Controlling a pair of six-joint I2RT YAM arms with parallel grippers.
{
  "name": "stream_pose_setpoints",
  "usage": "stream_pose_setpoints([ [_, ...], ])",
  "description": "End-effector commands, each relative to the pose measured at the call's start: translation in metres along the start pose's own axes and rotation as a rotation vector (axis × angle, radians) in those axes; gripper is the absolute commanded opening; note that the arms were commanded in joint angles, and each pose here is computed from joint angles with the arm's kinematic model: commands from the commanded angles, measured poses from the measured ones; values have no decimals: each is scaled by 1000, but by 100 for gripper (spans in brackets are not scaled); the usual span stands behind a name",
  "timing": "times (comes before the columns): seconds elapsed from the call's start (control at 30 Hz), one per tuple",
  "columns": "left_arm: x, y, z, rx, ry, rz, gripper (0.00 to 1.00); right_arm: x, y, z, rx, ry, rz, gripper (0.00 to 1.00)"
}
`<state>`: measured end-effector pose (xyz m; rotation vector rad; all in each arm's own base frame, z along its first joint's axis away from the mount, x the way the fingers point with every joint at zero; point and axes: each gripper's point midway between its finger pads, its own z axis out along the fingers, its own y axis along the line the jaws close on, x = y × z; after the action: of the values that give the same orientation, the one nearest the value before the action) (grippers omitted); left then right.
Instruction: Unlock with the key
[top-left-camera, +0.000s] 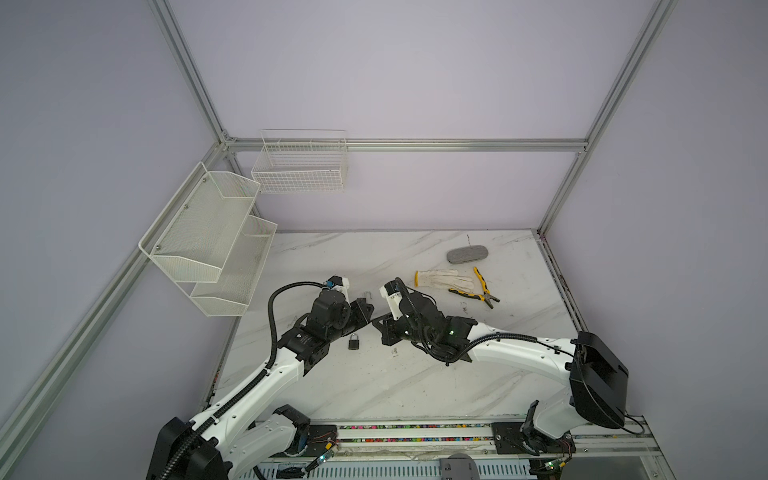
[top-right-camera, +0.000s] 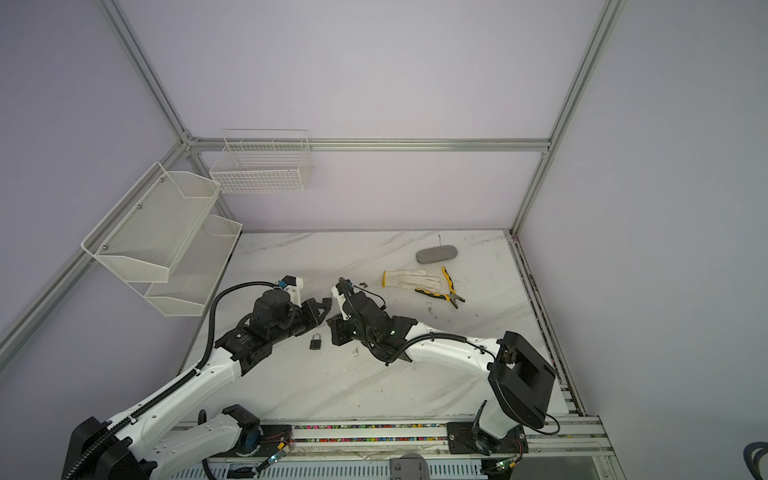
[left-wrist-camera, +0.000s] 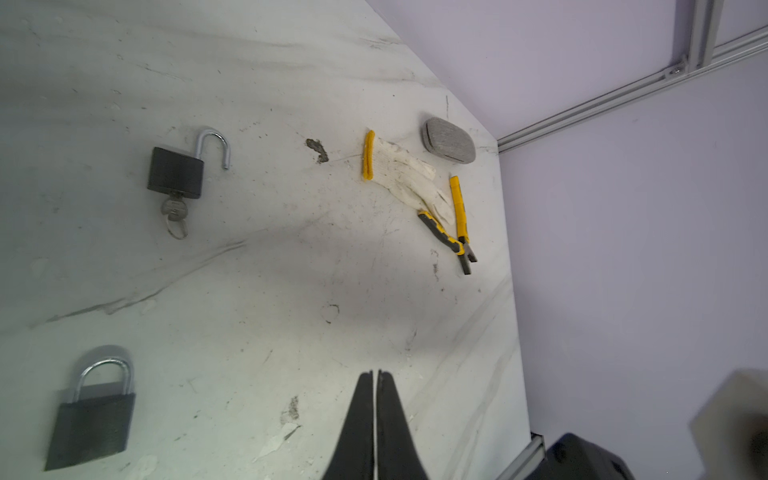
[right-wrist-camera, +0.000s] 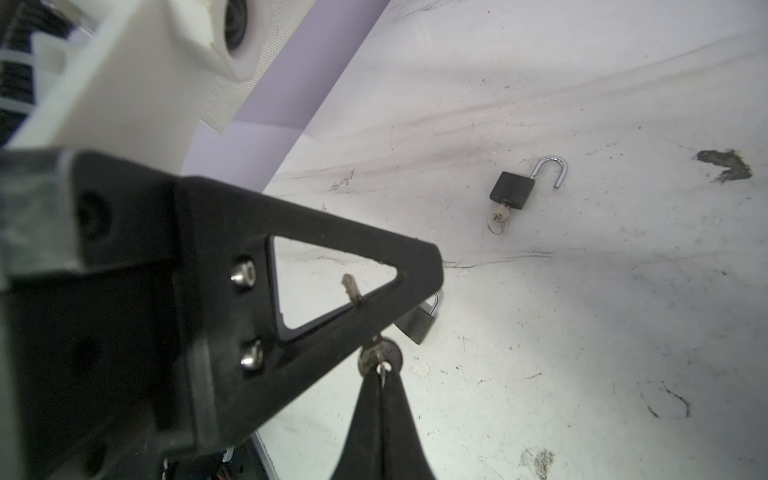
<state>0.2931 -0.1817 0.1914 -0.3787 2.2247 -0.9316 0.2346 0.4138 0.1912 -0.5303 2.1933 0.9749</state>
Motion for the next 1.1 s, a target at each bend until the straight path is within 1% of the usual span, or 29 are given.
stream_pose_setpoints([
  [0.0,5,5,2,5,1,23,0,-11,6,1,-13,-27,-4,0],
  [0.07,3,4,2,6,-5,29,0,-13,6,-1,-7,-30,2,0],
  [0.1,2,3,2,5,-10,37,0,-15,7,-2,-10,-35,1,2],
  [0.2,-6,-4,-1,21,-37,92,0,-18,4,-8,-3,-51,11,27],
  [0.33,-22,-19,-6,49,-97,235,0,-33,0,-27,-58,-77,40,41],
  [0.4,-29,-34,-9,95,-125,330,0,-41,2,-38,-115,-84,24,45],
  [0.47,-33,-48,-10,147,-139,408,0,-47,4,-46,-177,-82,17,45],
  [0.5,-36,-56,-11,178,-151,438,0,-52,4,-52,-213,-88,33,46],
  [0.57,-38,-69,-12,233,-164,485,0,-58,3,-61,-299,-92,57,51],
  [0.63,-41,-80,-13,278,-180,516,0,-62,1,-68,-378,-87,80,51],
  [0.83,-47,-110,-21,416,-211,584,0,-67,-17,-84,-470,-101,108,51],
  [1.0,-48,-131,-28,511,-218,616,0,-63,-10,-85,-567,-99,107,48],
  [1.07,-46,-138,-30,548,-208,631,0,-61,-12,-82,-569,-104,99,47],
])
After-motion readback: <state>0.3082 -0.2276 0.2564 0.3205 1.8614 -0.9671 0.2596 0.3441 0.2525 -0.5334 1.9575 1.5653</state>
